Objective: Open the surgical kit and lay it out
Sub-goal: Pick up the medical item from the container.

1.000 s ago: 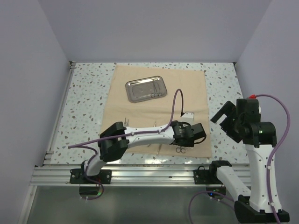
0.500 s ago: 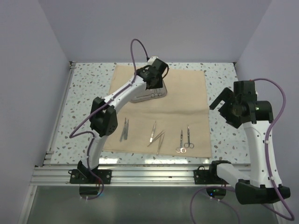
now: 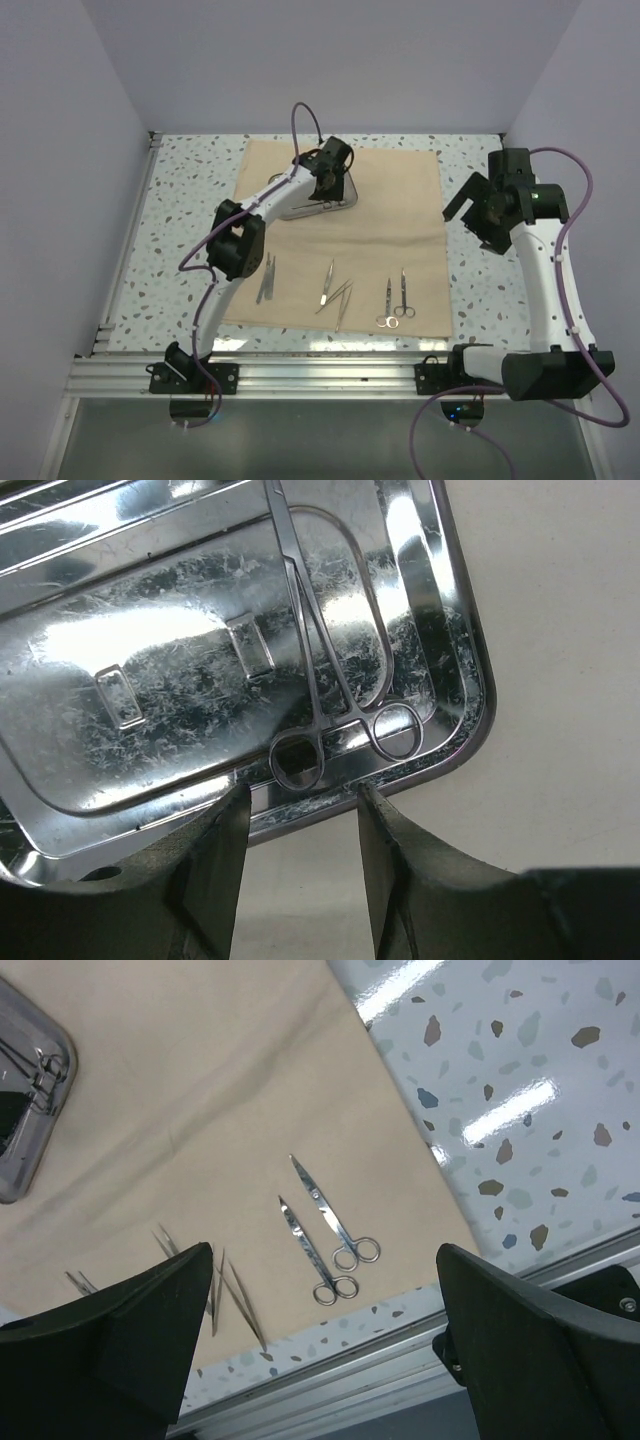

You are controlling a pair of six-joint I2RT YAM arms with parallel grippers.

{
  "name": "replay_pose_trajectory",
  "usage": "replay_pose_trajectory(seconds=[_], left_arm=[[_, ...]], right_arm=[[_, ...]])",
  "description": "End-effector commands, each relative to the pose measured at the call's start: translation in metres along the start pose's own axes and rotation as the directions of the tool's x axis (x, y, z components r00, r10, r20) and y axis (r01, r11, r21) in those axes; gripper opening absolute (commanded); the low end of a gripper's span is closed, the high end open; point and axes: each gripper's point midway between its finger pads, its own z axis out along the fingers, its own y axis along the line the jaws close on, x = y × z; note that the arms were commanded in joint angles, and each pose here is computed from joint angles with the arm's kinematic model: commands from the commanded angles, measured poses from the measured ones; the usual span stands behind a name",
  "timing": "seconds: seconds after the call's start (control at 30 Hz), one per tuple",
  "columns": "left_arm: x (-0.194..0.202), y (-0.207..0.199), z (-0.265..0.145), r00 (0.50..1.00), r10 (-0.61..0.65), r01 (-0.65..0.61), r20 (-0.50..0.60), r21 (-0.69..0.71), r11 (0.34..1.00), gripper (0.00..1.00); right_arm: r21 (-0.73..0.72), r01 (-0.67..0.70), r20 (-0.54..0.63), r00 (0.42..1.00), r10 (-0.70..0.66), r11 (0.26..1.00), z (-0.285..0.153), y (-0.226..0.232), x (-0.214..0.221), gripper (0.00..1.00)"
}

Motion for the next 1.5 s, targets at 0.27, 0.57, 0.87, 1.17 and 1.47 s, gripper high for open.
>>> replay_pose_trajectory(seconds=[0.27, 0.57, 0.87, 1.17, 1.47], left_arm=[[-0.016, -0.022, 0.008, 0.998, 0.003, -0.009, 0.055, 0.109, 0.994, 0.51], [0.000, -0.017, 0.033, 1.000, -0.010, 0.009, 0.019, 0.060, 0.998, 0.51], [0.024, -0.003, 0.055, 0.999, -0.001, 0.001, -0.039, -0.010, 1.000, 0.48], [0.066, 0.037, 0.063, 0.987, 0.025, -0.055, -0.159, -0.190, 0.980, 0.29], [0.124, 0.048, 0.072, 0.946, 0.045, -0.111, -0.320, -0.190, 0.976, 0.20]], right_arm=[[-0.006, 0.048, 0.035, 0.998, -0.048, 0.999, 0.012, 0.012, -0.018, 0.98], [0.007, 0.079, 0.028, 0.997, -0.079, 0.997, 0.015, 0.011, -0.017, 0.98], [0.022, 0.108, 0.037, 0.993, -0.109, 0.994, 0.017, 0.014, -0.021, 0.98], [0.031, 0.115, 0.033, 0.993, -0.116, 0.993, 0.022, 0.015, -0.021, 0.98], [0.036, 0.115, 0.034, 0.993, -0.116, 0.993, 0.024, 0.015, -0.022, 0.98]])
